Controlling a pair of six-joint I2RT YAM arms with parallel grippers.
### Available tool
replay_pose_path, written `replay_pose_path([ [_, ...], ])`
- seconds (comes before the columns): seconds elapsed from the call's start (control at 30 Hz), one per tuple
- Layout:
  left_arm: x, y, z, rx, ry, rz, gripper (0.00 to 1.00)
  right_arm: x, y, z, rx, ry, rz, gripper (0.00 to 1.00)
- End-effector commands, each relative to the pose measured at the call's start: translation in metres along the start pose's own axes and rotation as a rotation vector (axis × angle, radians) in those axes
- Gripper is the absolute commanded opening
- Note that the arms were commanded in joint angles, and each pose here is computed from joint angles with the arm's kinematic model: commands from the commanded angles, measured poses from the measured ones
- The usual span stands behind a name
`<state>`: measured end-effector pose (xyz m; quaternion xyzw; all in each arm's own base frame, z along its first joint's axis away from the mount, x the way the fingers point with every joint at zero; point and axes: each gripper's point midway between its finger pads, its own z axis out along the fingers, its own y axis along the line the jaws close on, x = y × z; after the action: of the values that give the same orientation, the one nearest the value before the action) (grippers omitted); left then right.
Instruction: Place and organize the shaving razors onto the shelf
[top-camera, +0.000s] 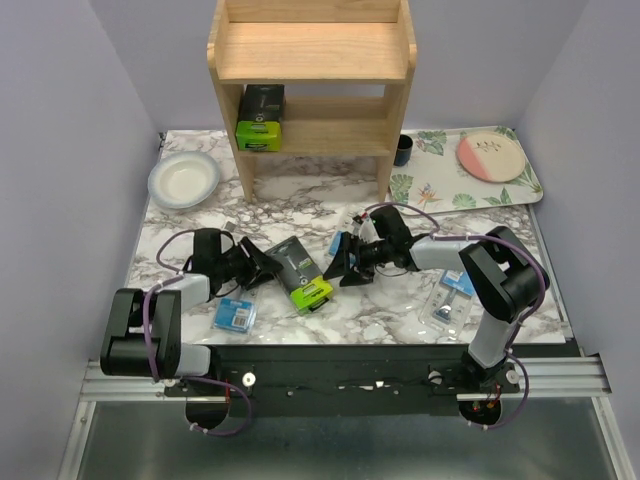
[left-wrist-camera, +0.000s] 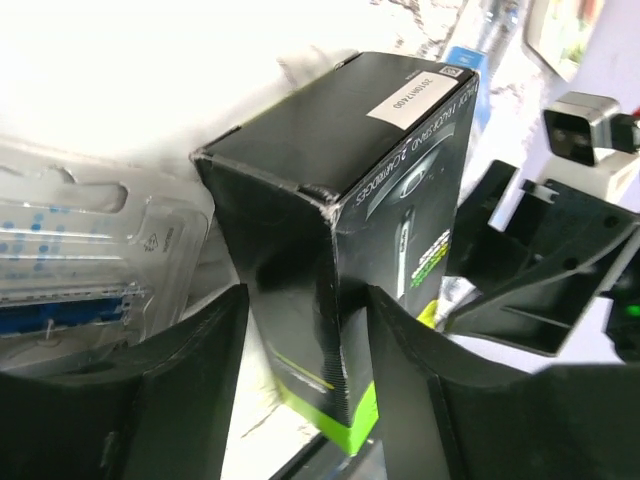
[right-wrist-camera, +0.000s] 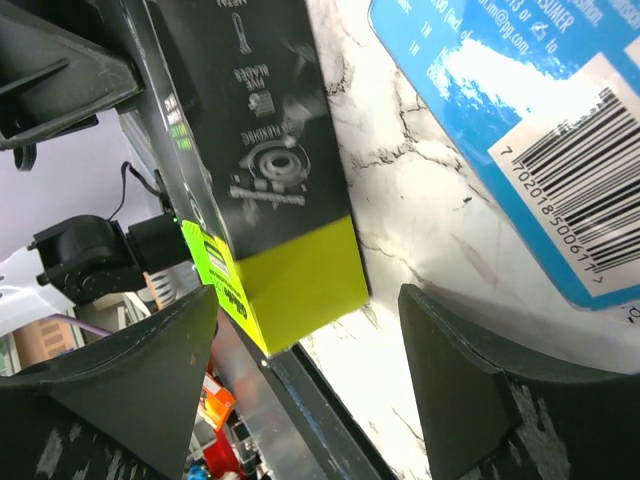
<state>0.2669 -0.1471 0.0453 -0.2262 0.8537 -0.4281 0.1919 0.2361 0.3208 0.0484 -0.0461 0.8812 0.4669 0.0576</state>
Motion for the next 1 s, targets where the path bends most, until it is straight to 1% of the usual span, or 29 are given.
replay_pose_path([
  [0.0,-0.003,0.035,-0.016,-0.191,-0.05,0.014,0.64,-0.005,0.0,0.002,0.01,-0.032,-0.034,0.81],
  [0.07,-0.012,0.022,-0.022,-0.207,-0.059,-0.001,0.64,-0.004,-0.001,0.002,0.017,-0.03,-0.035,0.81],
  [0.13,-0.015,0.019,-0.027,-0.237,-0.065,-0.022,0.61,-0.003,-0.002,0.002,0.023,-0.029,-0.04,0.81],
  [0.23,-0.011,0.018,-0.03,-0.264,-0.046,-0.079,0.55,-0.002,-0.003,0.002,0.026,-0.027,-0.053,0.81],
  [0.27,-0.011,0.018,-0.03,-0.266,-0.046,-0.086,0.51,-0.001,-0.002,0.003,0.026,-0.026,-0.056,0.81],
  [0.33,-0.011,0.019,-0.029,-0.27,-0.042,-0.092,0.49,-0.002,-0.002,0.003,0.031,-0.026,-0.063,0.81],
  [0.37,-0.01,0.019,-0.028,-0.264,-0.035,-0.098,0.46,-0.003,-0.001,0.003,0.03,-0.028,-0.068,0.81],
  [0.53,-0.011,0.008,-0.012,-0.183,-0.008,-0.086,0.42,-0.002,-0.001,0.007,0.035,-0.025,-0.08,0.81],
  [0.57,-0.014,0.001,-0.008,-0.146,-0.007,-0.066,0.38,-0.001,0.001,0.008,0.034,-0.023,-0.082,0.81],
  [0.63,-0.012,0.006,-0.003,-0.145,0.014,-0.056,0.3,-0.001,0.003,0.01,0.027,-0.023,-0.085,0.81],
  [0.67,-0.011,0.016,-0.004,-0.19,0.017,-0.075,0.18,-0.001,0.005,0.01,0.022,-0.023,-0.086,0.81],
  [0.77,-0.015,0.039,-0.016,-0.248,0.009,-0.129,0.03,-0.001,0.012,0.011,0.004,-0.02,-0.083,0.81],
  [0.8,-0.013,0.045,-0.02,-0.25,0.01,-0.146,0.0,-0.002,0.015,0.012,-0.002,-0.02,-0.085,0.81],
  [0.9,-0.004,0.049,-0.028,-0.267,0.028,-0.141,0.0,-0.002,0.022,0.016,-0.014,-0.013,-0.095,0.82],
  [0.97,-0.003,0.05,-0.032,-0.273,0.018,-0.121,0.0,0.0,0.024,0.021,-0.012,-0.002,-0.096,0.82],
])
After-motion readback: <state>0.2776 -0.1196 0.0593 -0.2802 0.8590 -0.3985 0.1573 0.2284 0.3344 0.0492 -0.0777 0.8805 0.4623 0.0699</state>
